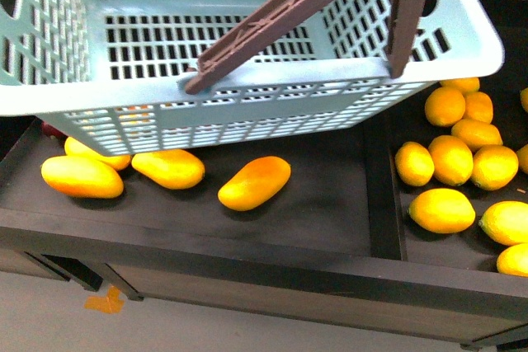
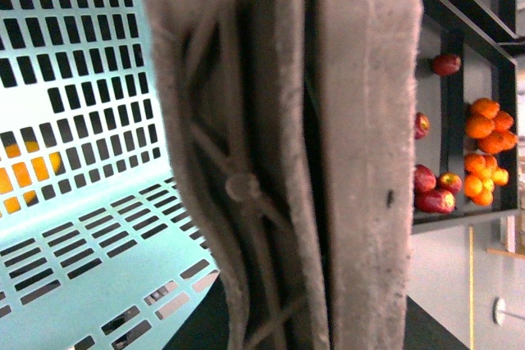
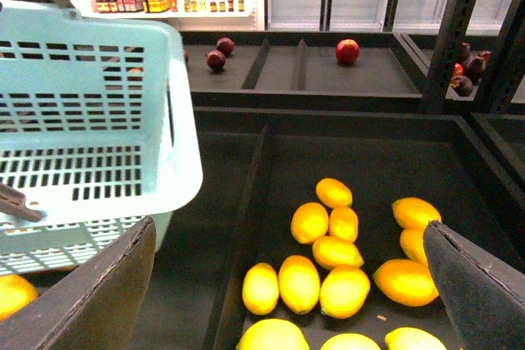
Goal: Pick lemon and mango into basket
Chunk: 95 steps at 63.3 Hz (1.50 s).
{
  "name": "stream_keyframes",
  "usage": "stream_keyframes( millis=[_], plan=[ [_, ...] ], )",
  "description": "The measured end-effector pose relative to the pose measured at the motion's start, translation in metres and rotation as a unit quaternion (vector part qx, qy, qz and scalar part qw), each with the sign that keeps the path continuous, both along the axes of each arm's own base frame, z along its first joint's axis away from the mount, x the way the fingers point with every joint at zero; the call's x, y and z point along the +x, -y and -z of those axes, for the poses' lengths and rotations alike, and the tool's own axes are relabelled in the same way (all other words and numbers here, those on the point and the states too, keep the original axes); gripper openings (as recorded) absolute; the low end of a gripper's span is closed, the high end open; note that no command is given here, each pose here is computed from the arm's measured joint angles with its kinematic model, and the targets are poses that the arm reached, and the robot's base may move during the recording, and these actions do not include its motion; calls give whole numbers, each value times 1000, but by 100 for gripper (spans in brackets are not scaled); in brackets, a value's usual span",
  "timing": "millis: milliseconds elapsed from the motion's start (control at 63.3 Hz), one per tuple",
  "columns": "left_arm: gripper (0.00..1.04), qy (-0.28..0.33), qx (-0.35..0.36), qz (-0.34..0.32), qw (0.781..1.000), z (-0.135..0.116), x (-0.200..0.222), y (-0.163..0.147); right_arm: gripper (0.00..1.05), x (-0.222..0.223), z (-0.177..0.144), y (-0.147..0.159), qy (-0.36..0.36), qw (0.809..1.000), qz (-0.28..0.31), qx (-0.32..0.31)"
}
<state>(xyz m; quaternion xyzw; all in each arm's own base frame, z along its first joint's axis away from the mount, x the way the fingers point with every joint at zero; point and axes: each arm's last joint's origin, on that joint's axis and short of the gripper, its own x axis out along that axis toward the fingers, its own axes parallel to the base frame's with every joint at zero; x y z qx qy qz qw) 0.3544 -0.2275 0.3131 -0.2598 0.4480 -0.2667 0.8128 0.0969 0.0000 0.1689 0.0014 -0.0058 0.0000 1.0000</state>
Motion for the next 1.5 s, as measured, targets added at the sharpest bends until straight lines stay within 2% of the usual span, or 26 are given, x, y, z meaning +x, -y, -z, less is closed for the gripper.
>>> stream_keyframes(
  millis=[332,379,427,474,601,695,790,933,1138,1265,1502],
  plan=[
    [17,-9,-7,11,1000,9,-6,8,96,0,1,0,-5,1000,1,1],
    [17,-7,-5,5,1000,9,-4,6,96,1,1,1,-87,996,3,28],
    [17,-6,-3,1,1000,9,-3,4,96,4,1,4,-179,982,15,60],
    [17,-5,-3,0,1000,9,-3,4,96,10,1,8,-220,972,23,77],
    [17,-7,-5,2,1000,9,-4,4,96,36,-11,37,-225,966,65,107],
    [17,-7,-6,4,1000,8,-4,4,96,60,-19,66,-212,967,110,87],
    [17,-7,-7,4,1000,8,-4,4,96,89,-11,95,-231,961,140,60],
    [17,-6,-6,3,1000,8,-5,4,96,137,23,126,-290,941,165,63],
    [17,-6,-6,3,1000,8,-4,4,96,214,68,154,-347,898,203,176],
    [17,-6,-6,4,1000,8,-5,5,96,258,91,163,-357,865,257,241],
    [17,-6,-6,3,1000,8,-5,5,96,308,124,163,-370,822,311,300]
  ],
)
